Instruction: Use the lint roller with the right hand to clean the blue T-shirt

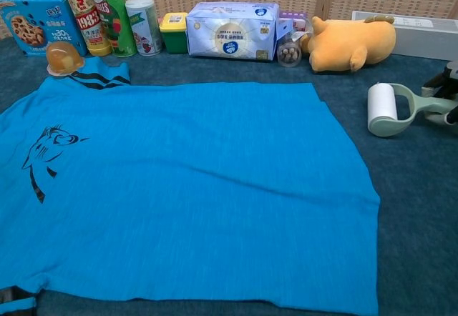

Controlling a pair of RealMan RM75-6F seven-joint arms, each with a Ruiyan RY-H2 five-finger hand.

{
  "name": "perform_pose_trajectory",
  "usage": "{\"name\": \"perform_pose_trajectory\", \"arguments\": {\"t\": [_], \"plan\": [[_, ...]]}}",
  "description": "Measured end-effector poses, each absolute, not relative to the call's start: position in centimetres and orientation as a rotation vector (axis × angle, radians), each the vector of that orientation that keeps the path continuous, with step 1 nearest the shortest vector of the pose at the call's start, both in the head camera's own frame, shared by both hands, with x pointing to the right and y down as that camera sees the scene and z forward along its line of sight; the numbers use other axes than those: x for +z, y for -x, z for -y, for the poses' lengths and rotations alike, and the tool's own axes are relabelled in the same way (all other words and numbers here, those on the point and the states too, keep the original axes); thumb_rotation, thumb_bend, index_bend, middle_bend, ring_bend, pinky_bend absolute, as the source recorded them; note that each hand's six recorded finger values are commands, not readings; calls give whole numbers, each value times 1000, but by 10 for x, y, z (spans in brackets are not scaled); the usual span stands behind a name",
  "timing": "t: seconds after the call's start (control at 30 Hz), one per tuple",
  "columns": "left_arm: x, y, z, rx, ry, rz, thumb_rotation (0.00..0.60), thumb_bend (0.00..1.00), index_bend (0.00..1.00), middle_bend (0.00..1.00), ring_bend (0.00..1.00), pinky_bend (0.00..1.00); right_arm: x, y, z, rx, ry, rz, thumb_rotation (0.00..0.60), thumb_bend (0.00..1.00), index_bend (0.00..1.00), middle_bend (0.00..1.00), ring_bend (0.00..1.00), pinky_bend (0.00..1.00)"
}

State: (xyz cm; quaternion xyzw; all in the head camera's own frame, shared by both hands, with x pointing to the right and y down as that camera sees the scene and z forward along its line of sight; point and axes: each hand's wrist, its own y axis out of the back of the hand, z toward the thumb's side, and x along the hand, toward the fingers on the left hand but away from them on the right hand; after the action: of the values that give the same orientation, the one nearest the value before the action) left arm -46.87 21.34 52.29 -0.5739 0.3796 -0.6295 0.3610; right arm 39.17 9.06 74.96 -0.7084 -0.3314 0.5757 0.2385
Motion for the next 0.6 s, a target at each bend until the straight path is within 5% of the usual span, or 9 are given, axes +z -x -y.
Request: {"name": "perform_pose_trajectory", "arguments": {"t": [0.07,0.2,0.23,0.4,0.6], "plan": [[523,468,-214,-1623,1479,-978,600,116,0,0,0,90,748,-391,-91,1568,1941,906,600,482,587,744,635,1000],[523,468,-214,-1623,1481,-976,600,115,0,0,0,90,748,-391,-92,1556,1947,903,600,945,588,692,619,1000],[523,468,-214,-1623,1481,-977,600,115,0,0,0,90,747,-391,-92,1549,1943,900,600,996,587,678,613,1000],[523,468,-214,-1623,1482,-977,600,116,0,0,0,90,746,-394,-94,1551,1899,869,600,1000,550,652,637,1000],[522,469,-214,-1620,1485,-980,600,115,0,0,0,90,735,-397,-92,1502,1851,908,600,1000,508,651,837,1000]]}}
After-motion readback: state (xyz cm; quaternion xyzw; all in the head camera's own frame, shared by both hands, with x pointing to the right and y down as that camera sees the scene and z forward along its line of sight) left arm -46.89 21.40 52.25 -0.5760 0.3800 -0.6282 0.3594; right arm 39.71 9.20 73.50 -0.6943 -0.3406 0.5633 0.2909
